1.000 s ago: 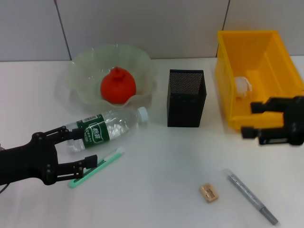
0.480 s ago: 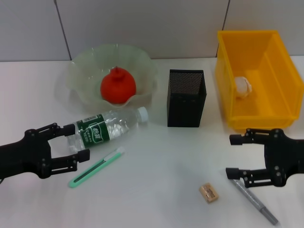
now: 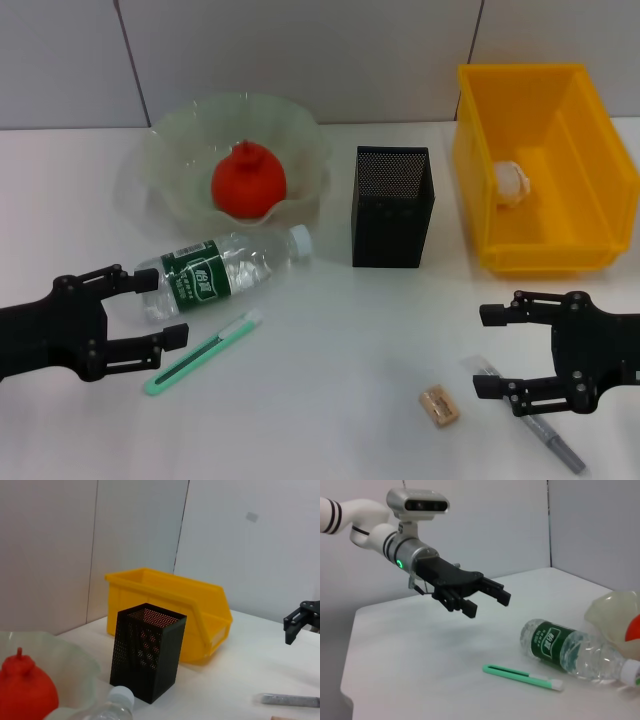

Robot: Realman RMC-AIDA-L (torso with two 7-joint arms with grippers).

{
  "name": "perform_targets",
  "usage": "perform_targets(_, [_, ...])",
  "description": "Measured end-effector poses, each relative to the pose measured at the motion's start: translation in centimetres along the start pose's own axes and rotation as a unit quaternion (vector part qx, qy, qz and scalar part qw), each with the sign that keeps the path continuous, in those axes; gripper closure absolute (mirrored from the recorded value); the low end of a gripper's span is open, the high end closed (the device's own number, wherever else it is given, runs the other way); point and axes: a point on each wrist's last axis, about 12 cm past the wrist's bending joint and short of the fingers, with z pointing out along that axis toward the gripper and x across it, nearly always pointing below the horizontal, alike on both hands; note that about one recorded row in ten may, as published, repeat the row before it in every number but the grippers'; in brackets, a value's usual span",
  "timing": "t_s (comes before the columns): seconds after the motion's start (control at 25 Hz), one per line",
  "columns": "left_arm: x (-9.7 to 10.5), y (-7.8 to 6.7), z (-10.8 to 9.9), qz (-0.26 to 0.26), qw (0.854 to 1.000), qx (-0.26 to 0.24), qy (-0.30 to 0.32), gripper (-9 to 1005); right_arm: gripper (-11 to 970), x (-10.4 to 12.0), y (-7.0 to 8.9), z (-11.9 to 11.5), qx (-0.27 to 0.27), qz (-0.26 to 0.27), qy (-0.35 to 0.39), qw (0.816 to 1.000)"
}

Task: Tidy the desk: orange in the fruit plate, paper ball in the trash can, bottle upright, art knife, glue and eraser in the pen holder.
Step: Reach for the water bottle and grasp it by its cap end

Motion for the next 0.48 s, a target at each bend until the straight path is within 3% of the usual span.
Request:
perform_targets(0.28, [-2.2,0.5,-0.1,0.021,0.999,-0.009,0.023,217,137,0.3,0.0,-0.4,0.009,0.006,0.006,1.0])
perform_targets(0.48, [-5.3,1.0,0.5,0.049,0.996,-0.027,0.076,219,136,0.5,0.2,-1.1,0.021,0.01,0.013,1.0])
